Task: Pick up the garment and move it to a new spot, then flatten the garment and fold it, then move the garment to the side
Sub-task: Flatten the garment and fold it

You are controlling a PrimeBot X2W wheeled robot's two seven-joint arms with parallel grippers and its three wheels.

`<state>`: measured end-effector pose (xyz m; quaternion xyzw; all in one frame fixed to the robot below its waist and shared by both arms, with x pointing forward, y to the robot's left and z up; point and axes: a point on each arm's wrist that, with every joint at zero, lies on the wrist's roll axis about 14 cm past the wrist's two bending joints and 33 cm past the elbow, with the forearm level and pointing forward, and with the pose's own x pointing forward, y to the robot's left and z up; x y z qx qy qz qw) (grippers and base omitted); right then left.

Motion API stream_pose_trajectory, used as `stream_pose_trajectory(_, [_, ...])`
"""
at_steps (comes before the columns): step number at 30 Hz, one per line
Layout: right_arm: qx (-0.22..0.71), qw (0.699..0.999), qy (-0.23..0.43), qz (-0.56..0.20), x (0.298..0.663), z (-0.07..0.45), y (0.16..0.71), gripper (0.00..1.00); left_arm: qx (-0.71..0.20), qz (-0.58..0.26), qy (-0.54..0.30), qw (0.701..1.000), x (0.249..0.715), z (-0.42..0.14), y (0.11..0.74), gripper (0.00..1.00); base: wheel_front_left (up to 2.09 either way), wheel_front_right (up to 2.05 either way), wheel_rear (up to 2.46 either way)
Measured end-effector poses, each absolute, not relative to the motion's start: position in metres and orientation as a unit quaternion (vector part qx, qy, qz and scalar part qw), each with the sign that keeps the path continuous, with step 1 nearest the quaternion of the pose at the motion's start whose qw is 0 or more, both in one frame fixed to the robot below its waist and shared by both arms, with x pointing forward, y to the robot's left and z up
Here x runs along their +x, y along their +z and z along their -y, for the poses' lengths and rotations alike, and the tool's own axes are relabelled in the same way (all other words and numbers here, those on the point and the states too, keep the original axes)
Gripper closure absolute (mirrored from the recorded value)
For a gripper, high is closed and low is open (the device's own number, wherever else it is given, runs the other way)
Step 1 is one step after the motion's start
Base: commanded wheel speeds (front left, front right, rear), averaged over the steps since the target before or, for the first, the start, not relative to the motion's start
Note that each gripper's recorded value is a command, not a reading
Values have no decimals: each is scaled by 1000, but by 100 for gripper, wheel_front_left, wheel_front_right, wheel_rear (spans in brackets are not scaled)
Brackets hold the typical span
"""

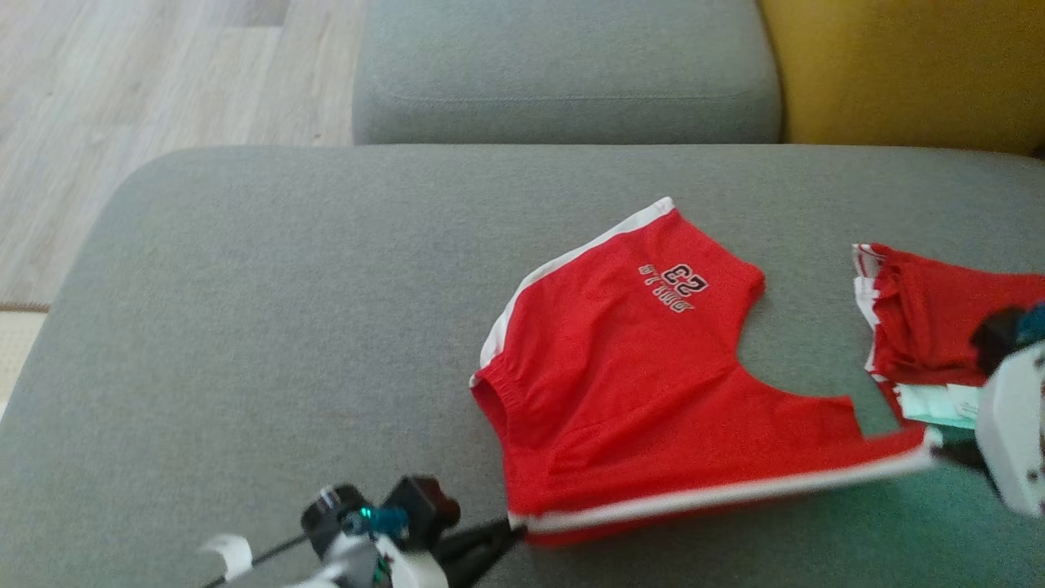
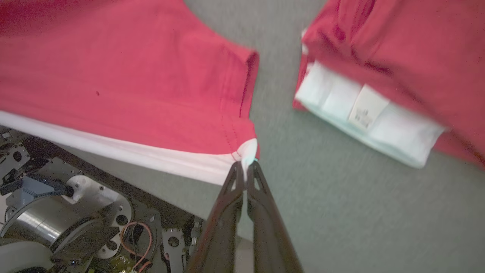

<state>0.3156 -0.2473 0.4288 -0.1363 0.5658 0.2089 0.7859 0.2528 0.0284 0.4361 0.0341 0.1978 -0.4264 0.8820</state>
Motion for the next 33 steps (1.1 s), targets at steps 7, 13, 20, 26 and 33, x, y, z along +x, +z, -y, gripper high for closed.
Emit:
stream_pose_trajectory(7, [-173, 820, 228, -496, 384, 218, 468, 100, 29, -151, -381, 912, 296, -44, 463, 100, 0, 0, 0])
stream_pose_trajectory(13, [-211, 828, 247, -456, 432, 186, 482, 100, 21, -140, -350, 926, 319, -55, 468, 100, 0, 0, 0])
stream_pose_trajectory(20, [-259, 835, 257, -412, 490, 155, 491, 100, 5, -132, -329, 935, 351, -58, 469, 100, 0, 0, 0])
stream_pose_trajectory(26, [-291, 829, 277, -388, 525, 129, 475, 100, -1, -145, -300, 943, 376, -71, 454, 100, 0, 0, 0])
stream_pose_trajectory(33, [-318, 823, 301, -362, 558, 106, 447, 100, -1, -156, -282, 947, 402, -79, 438, 100, 0, 0, 0])
